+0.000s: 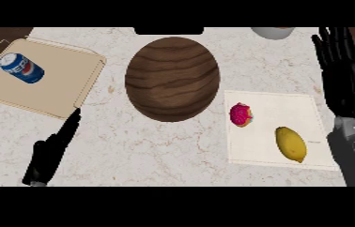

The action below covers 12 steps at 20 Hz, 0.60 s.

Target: Pick the lemon from the placemat and place it in the bowl

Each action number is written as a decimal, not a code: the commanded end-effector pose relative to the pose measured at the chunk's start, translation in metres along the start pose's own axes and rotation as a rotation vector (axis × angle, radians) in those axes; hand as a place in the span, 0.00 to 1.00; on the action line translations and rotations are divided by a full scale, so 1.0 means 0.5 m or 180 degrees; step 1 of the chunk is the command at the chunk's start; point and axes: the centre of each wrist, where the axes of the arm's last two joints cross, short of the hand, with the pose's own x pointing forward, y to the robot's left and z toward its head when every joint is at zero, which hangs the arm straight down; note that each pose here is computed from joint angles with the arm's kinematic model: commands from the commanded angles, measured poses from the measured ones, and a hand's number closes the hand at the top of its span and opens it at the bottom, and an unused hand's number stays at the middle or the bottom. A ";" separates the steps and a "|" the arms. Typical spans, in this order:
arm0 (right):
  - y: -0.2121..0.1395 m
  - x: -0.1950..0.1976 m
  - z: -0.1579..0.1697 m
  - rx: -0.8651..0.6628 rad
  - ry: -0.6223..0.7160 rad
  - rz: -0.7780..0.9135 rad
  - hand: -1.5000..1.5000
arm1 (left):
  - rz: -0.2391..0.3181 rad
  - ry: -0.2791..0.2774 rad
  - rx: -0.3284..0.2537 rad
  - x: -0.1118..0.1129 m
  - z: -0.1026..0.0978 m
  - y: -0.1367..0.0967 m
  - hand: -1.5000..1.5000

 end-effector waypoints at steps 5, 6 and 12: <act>0.199 -0.013 0.104 0.2521 -0.0112 -0.0092 0.00 | 0.0393 -0.1248 0.0507 0.177 -0.075 0.037 0.50; 0.237 -0.007 0.129 0.2963 -0.0134 -0.0143 0.00 | 0.0426 -0.1486 0.0566 0.217 -0.085 0.050 0.50; 0.161 -0.027 0.224 0.2250 -0.1575 0.1351 0.00 | 0.0646 -0.1338 0.0897 0.213 -0.078 0.114 0.50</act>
